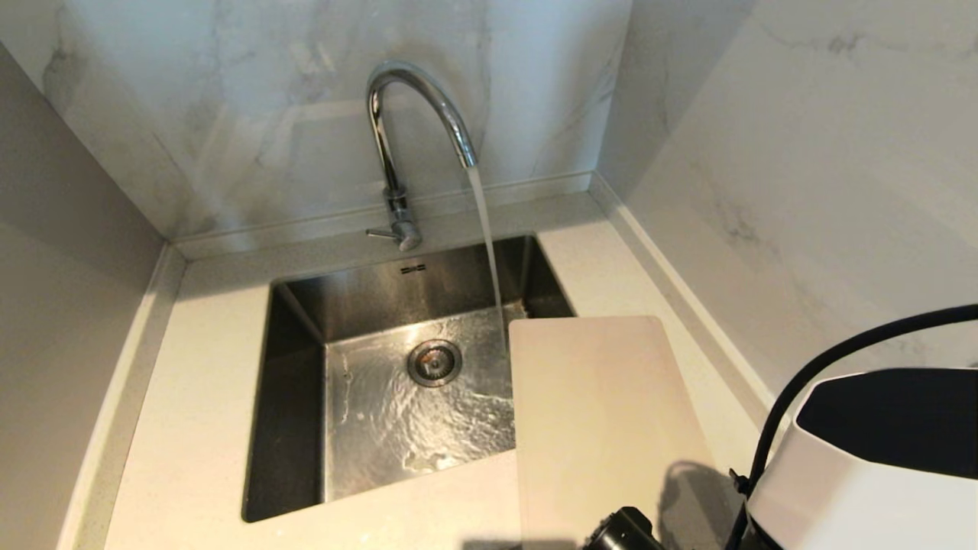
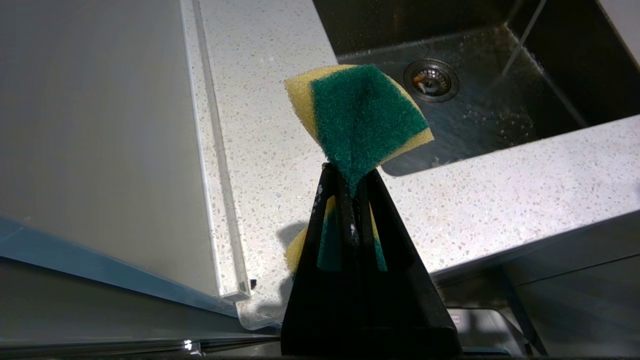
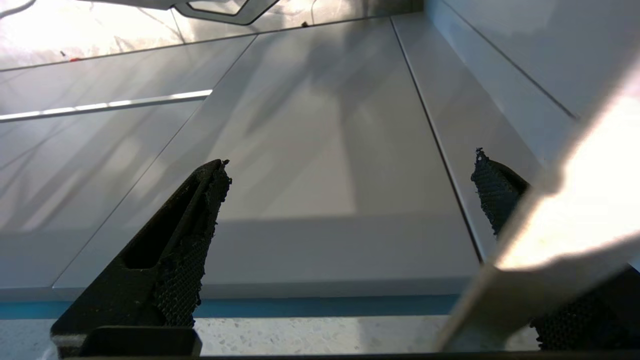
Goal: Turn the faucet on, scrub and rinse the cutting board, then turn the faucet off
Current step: Pick up the cutting board
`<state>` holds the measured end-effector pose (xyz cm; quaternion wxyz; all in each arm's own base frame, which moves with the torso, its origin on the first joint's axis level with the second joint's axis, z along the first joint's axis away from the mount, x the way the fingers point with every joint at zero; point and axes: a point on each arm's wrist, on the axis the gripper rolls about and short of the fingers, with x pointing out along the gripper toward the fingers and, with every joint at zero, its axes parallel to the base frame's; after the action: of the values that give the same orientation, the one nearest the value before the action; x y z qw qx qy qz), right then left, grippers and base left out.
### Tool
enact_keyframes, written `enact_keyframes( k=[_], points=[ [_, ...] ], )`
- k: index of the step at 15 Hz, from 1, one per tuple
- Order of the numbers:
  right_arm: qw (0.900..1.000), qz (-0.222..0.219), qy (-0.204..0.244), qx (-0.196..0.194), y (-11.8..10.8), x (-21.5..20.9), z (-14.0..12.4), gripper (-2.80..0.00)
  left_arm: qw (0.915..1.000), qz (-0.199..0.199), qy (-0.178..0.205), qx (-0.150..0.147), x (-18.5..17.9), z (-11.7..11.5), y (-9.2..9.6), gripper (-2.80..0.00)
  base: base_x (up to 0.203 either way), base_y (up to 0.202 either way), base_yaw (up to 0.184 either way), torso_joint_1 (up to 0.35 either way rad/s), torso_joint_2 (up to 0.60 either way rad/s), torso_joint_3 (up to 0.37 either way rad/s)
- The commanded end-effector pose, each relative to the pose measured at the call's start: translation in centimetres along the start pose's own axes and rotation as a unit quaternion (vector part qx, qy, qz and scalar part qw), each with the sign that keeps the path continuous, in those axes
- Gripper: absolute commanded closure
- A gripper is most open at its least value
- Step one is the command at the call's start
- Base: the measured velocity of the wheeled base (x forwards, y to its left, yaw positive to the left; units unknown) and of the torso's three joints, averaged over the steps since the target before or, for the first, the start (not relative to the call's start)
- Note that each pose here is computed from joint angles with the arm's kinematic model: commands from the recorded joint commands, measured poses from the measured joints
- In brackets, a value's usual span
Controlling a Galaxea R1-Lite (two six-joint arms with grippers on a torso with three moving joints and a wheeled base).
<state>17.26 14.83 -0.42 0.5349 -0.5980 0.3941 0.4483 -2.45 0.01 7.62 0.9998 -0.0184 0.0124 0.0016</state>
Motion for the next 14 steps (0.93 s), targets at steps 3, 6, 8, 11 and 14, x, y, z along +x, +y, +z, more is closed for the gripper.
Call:
enact_keyframes(
  k=[3,6,8,11,14],
  points=[
    [1.000,-0.005,0.019,-0.006,0.0,0.3,0.0,-2.80,1.0000,0.000,0.000,0.000,0.0,0.0,0.0,0.00,0.000,0.000,0.000,0.000,0.00,0.000],
    [1.000,-0.007,0.021,-0.006,0.0,0.5,0.0,-2.80,1.0000,0.000,0.000,0.000,0.0,0.0,0.0,0.00,0.000,0.000,0.000,0.000,0.00,0.000],
    [1.000,-0.024,0.011,-0.001,-0.3,1.2,0.4,-2.80,1.0000,0.000,-0.001,0.000,0.0,0.0,0.0,0.00,0.000,0.000,0.000,0.000,0.00,0.000],
    [1.000,-0.027,0.009,0.001,0.0,1.4,0.2,-2.80,1.0000,0.000,-0.001,0.000,0.0,0.0,0.0,0.00,0.000,0.000,0.000,0.000,0.00,0.000],
    [1.000,-0.025,0.010,0.001,0.1,1.4,0.2,-2.80,1.0000,0.000,-0.001,0.000,0.0,0.0,0.0,0.00,0.000,0.000,0.000,0.000,0.00,0.000]
  ],
)
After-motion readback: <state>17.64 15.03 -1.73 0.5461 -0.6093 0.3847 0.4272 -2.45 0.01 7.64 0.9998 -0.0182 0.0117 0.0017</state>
